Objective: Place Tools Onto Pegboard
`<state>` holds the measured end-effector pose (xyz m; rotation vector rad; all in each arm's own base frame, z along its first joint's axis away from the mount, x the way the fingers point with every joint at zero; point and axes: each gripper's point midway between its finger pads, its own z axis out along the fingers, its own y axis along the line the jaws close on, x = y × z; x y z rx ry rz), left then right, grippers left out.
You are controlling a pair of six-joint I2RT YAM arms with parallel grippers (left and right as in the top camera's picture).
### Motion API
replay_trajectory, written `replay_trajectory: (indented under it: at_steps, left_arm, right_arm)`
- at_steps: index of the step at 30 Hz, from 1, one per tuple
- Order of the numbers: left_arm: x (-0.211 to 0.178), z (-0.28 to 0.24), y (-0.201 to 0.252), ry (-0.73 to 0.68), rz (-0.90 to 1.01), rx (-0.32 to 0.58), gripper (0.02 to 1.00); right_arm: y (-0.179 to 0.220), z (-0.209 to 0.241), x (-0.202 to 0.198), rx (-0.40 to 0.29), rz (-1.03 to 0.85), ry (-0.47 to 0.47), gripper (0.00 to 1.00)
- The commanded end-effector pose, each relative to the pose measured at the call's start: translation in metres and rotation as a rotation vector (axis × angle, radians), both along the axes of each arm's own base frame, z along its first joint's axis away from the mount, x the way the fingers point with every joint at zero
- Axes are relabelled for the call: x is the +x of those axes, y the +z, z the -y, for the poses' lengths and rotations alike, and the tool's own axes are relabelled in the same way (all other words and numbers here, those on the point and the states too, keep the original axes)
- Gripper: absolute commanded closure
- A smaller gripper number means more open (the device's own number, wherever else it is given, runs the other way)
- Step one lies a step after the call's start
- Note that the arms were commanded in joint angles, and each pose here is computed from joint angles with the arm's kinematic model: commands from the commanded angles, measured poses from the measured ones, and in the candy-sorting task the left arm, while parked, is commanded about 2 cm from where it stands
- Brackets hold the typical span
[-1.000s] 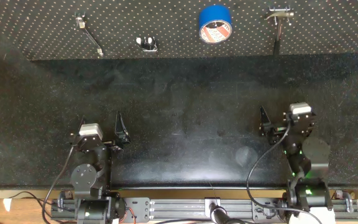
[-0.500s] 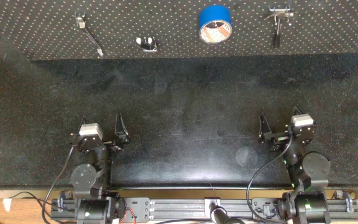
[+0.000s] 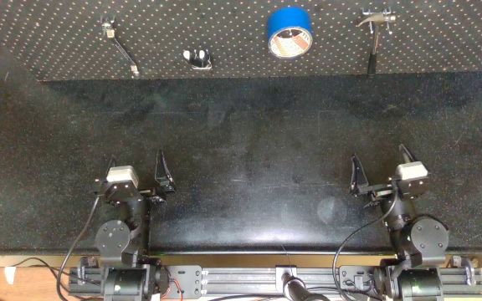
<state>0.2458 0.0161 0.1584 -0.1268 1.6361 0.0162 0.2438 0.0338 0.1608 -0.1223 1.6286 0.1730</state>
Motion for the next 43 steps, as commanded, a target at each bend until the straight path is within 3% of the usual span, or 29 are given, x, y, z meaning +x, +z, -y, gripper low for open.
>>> replay_trajectory:
  at_steps: [1, 43]
  left_arm:
    - [-0.0002, 0.0022, -0.0013, -0.011, -0.002, 0.002, 0.023]
    - [-0.0002, 0.0022, -0.0013, -0.011, -0.002, 0.002, 0.023]
  right_arm:
    - [-0.0006, 0.0022, -0.0002, -0.011, 0.004, -0.008, 0.025]
    - [-0.0001, 0.0021, -0.0002, -0.011, 0.006, -0.007, 0.025]
